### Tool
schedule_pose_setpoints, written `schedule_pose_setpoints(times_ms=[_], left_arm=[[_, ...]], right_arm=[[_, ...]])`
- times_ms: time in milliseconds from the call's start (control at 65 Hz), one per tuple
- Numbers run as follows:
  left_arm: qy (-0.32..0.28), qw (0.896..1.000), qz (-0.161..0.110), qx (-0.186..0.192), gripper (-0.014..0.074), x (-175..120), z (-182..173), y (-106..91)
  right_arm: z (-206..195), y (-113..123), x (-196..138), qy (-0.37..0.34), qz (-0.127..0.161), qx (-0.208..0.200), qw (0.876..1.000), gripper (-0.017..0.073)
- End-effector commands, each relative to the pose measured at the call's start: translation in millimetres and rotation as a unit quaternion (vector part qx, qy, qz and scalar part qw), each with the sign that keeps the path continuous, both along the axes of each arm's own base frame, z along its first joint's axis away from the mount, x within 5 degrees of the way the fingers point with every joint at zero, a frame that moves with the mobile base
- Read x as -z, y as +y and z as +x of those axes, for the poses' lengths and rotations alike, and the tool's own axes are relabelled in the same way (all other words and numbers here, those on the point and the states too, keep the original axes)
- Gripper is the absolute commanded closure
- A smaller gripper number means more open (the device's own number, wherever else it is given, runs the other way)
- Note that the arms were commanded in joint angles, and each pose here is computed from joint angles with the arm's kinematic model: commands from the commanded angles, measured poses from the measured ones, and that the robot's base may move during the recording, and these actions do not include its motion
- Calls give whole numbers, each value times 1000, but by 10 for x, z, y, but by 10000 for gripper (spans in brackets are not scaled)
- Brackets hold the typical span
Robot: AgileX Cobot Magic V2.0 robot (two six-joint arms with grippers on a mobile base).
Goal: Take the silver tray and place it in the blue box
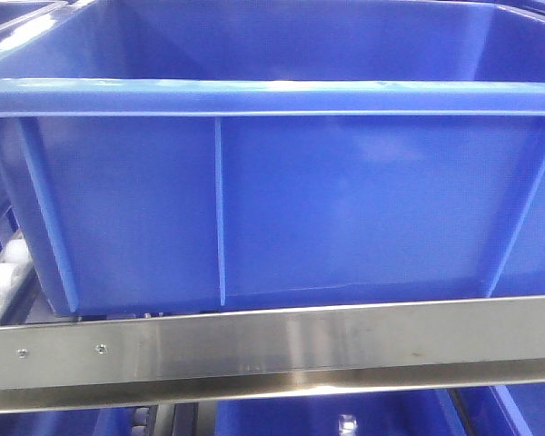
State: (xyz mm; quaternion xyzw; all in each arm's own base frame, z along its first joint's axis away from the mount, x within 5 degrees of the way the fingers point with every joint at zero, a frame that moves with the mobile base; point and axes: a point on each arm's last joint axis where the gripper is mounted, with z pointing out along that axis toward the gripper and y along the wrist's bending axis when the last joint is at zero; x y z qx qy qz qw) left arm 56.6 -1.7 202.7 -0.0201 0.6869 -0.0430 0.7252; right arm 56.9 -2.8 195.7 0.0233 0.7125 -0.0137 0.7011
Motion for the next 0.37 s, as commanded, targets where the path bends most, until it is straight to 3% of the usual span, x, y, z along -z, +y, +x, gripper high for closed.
schedule_pose_setpoints(times_ms=[0, 354], left_arm=[[-54, 999, -5, -4, 688, -98, -23, 8], [-54, 999, -5, -4, 688, -98, -23, 8]], right_arm=[[-19, -7, -91, -56, -8, 6, 998, 503], [-19, -7, -91, -56, -8, 6, 998, 503]])
